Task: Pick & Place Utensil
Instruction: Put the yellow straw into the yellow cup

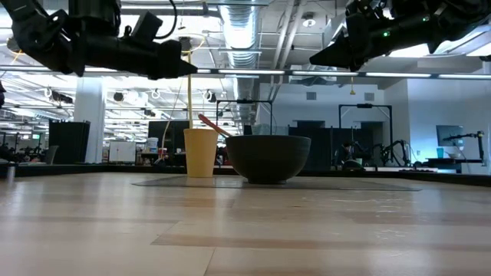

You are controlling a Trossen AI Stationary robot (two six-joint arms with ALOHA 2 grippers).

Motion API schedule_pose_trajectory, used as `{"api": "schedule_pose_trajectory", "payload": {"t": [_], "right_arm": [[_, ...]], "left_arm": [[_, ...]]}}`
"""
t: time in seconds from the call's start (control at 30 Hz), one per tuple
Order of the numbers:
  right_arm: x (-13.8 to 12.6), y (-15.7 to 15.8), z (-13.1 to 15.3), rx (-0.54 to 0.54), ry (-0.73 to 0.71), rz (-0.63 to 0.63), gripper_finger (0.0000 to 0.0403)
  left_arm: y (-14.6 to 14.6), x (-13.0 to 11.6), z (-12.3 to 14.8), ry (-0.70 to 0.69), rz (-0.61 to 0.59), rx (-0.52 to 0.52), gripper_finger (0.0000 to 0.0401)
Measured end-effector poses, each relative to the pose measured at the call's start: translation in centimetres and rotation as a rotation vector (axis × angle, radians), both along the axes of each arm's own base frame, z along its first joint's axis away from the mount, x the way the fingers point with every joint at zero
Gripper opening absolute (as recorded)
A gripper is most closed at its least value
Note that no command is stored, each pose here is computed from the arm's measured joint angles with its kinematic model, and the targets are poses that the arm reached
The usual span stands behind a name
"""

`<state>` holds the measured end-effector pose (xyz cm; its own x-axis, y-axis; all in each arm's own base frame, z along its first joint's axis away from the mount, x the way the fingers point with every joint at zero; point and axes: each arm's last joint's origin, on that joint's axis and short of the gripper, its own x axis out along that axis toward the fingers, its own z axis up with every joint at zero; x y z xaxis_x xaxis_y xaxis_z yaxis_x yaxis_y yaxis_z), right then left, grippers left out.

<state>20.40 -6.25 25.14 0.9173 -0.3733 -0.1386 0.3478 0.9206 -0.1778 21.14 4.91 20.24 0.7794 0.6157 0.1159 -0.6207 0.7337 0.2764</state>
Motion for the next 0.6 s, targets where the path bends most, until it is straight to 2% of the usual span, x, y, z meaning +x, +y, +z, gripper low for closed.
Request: {"api": "schedule_pose_trajectory", "payload": {"t": [0.2, 0.6], "right_arm": [[0.0, 0.0, 0.0, 0.0, 0.0, 0.0, 0.0042], [0.0, -0.01, 0.0, 0.0, 0.0, 0.0, 0.0042]], "left_arm": [[0.44, -0.1, 0.01, -0.042, 0.014, -0.05, 0.0091], [0.26, -0.35, 0.73, -0.093, 0.006, -0.043, 0.0102]]}}
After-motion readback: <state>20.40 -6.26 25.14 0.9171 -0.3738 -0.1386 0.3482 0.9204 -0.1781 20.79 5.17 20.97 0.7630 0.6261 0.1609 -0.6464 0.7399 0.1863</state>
